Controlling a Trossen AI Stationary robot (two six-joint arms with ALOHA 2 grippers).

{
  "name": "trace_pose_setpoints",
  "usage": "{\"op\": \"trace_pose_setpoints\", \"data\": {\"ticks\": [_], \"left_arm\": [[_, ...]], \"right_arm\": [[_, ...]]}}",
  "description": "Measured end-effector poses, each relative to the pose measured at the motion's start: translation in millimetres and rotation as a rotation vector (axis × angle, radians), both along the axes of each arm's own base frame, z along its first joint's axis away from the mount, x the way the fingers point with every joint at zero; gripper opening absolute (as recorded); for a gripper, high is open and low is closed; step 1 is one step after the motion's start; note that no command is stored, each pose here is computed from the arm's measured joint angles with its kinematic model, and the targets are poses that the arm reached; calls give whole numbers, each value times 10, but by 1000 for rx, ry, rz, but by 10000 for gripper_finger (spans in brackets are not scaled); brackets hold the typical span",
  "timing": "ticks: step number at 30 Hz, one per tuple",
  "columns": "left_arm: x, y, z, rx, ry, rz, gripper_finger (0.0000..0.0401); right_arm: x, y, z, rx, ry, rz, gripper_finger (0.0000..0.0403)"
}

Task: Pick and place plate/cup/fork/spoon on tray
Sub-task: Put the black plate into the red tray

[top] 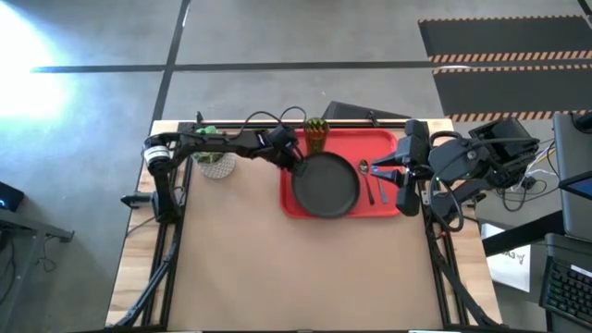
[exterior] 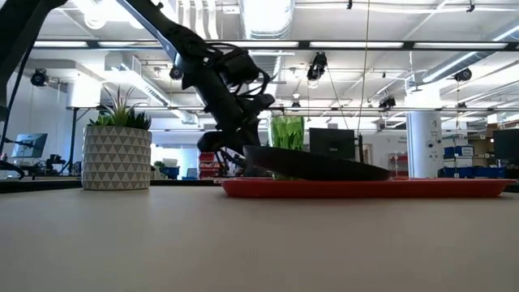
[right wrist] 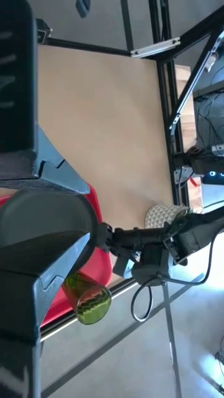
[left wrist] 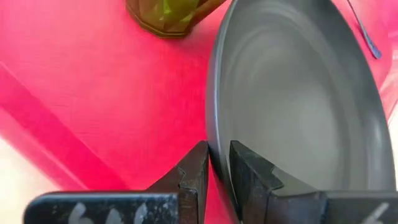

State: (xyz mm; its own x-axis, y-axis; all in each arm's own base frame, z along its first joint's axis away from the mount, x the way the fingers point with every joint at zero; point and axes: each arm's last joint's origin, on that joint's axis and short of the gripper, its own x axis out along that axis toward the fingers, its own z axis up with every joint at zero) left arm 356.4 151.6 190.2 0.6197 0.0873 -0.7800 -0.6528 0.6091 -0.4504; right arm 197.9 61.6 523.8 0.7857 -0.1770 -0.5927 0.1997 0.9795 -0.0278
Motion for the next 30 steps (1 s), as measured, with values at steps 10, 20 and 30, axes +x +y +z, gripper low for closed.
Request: {"op": "trace_pose_setpoints", "data": {"ticks": [10, 20, 30], "left_arm": [[-14, 8, -23, 18, 5, -13, 45], [-18, 47, -54, 32, 12, 2, 45], [34, 48, -97, 29, -23, -33, 50]], "right_arm": [[0, 0, 0, 0, 0, 2, 95], [1, 1, 0, 1, 0, 2, 95], [1, 6, 0, 11, 2, 14, 95]]}}
